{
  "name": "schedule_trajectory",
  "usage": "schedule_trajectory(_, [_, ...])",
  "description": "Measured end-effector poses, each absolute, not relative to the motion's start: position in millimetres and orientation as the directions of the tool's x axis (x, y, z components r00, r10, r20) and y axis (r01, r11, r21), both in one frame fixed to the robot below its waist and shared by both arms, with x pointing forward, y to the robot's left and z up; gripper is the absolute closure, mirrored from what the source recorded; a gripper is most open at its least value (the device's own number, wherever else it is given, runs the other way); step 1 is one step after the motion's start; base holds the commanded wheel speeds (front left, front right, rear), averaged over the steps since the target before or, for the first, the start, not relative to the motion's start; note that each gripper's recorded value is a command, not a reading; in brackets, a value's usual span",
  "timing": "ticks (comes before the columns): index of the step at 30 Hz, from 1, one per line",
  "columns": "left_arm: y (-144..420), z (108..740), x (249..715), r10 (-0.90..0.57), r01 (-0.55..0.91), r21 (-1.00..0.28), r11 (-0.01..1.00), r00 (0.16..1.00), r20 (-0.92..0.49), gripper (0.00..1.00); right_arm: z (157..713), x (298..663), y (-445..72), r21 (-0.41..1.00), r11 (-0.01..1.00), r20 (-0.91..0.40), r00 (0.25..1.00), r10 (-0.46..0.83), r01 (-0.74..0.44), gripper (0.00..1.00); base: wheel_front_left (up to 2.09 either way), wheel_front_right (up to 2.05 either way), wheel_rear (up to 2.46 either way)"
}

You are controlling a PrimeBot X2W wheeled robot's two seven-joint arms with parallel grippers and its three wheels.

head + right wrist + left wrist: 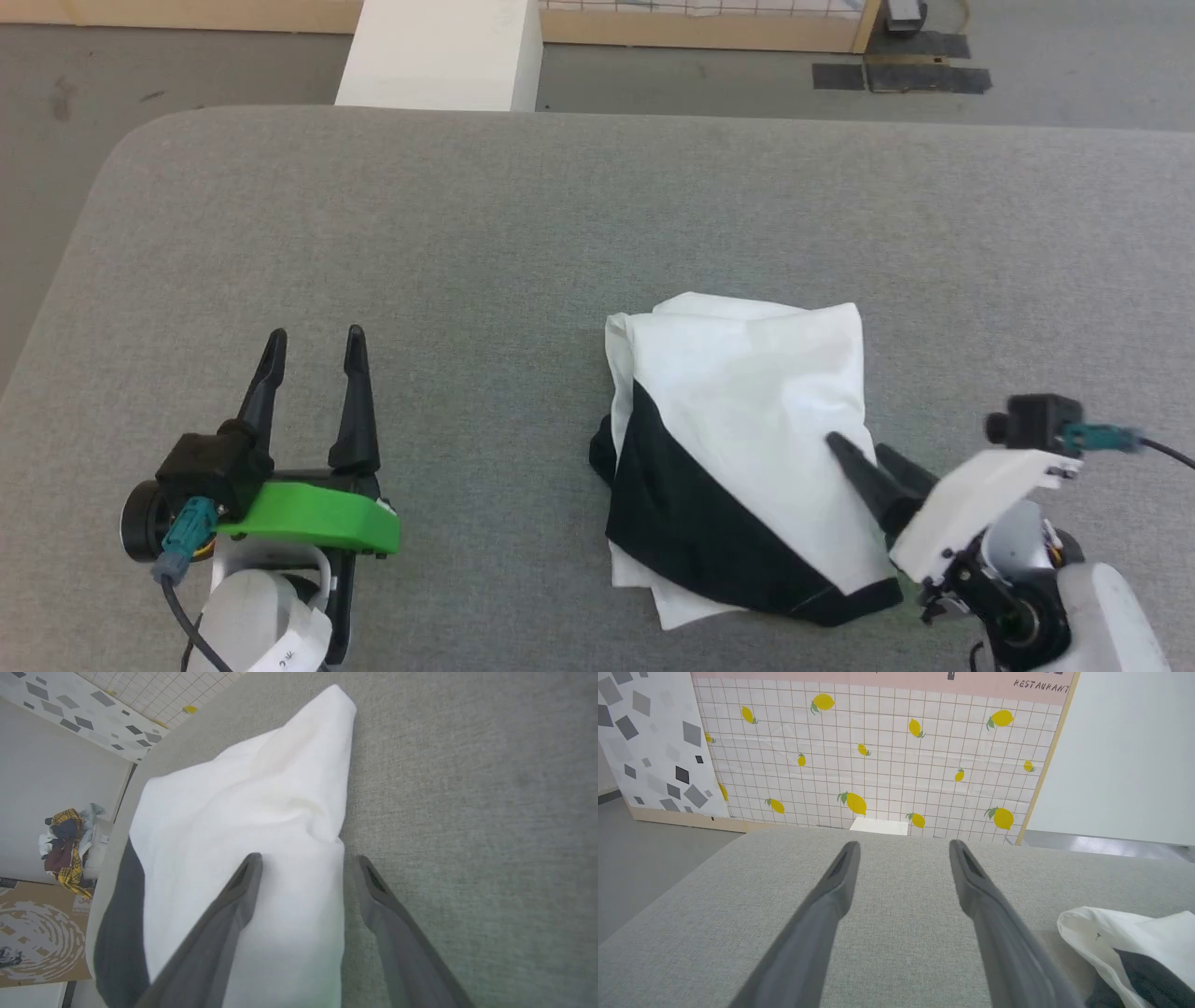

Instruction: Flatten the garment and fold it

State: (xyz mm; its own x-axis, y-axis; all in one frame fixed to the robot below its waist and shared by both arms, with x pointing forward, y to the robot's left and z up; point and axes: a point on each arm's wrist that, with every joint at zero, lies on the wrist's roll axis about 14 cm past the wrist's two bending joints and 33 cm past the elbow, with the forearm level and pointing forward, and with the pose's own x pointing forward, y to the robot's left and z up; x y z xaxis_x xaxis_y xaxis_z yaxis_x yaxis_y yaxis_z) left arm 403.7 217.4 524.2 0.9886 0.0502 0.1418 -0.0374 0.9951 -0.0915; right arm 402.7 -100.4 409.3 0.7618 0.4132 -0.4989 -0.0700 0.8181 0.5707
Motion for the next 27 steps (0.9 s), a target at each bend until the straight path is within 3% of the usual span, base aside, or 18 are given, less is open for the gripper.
schedule_trajectory(3, [219.8,523.2,402.2,0.057,-0.045,-0.090,0.995,0.989,0.138,0.00,399.8,398.0,-85.7,0.568,0.818,-0.555,0.690,0.464,-0.094,0.00,0.00,0.00,0.00])
schedule_trajectory(4, [220.6,523.1,401.6,0.059,-0.047,-0.090,0.995,0.989,0.137,0.00,396.7,395.2,-82.4,0.565,0.819,-0.573,0.668,0.476,-0.099,0.12,0.00,0.00,0.00])
schedule_trajectory(5, [221.4,523.1,401.0,0.062,-0.050,-0.089,0.995,0.989,0.137,0.00,394.0,392.2,-79.2,0.562,0.820,-0.590,0.644,0.487,-0.105,0.58,0.00,0.00,0.00])
schedule_trajectory(6, [222.3,523.1,400.3,0.064,-0.052,-0.089,0.995,0.989,0.137,0.00,392.9,390.6,-77.5,0.559,0.822,-0.600,0.630,0.493,-0.111,0.75,0.00,0.00,0.00])
schedule_trajectory(7, [222.8,523.3,399.8,0.066,-0.054,-0.089,0.995,0.988,0.137,0.00,392.9,390.4,-77.2,0.554,0.825,-0.605,0.625,0.493,-0.115,1.00,0.00,0.00,0.00])
schedule_trajectory(14, [222.1,521.9,397.3,0.065,-0.053,-0.092,0.994,0.989,0.133,0.00,406.7,397.7,-91.3,0.437,0.885,-0.620,0.659,0.427,-0.162,1.00,0.00,0.00,0.00])
schedule_trajectory(19, [209.5,522.3,403.4,0.029,-0.016,-0.090,0.996,0.990,0.138,0.00,424.6,405.1,-120.1,0.203,0.958,-0.660,0.695,0.286,-0.201,1.00,0.00,0.00,0.00])
schedule_trajectory(27, [170.3,529.8,428.5,-0.081,0.098,-0.090,0.991,0.981,0.176,0.00,450.5,408.0,-244.5,-0.210,0.974,-0.651,0.755,-0.073,-0.087,1.00,0.00,0.00,0.00])
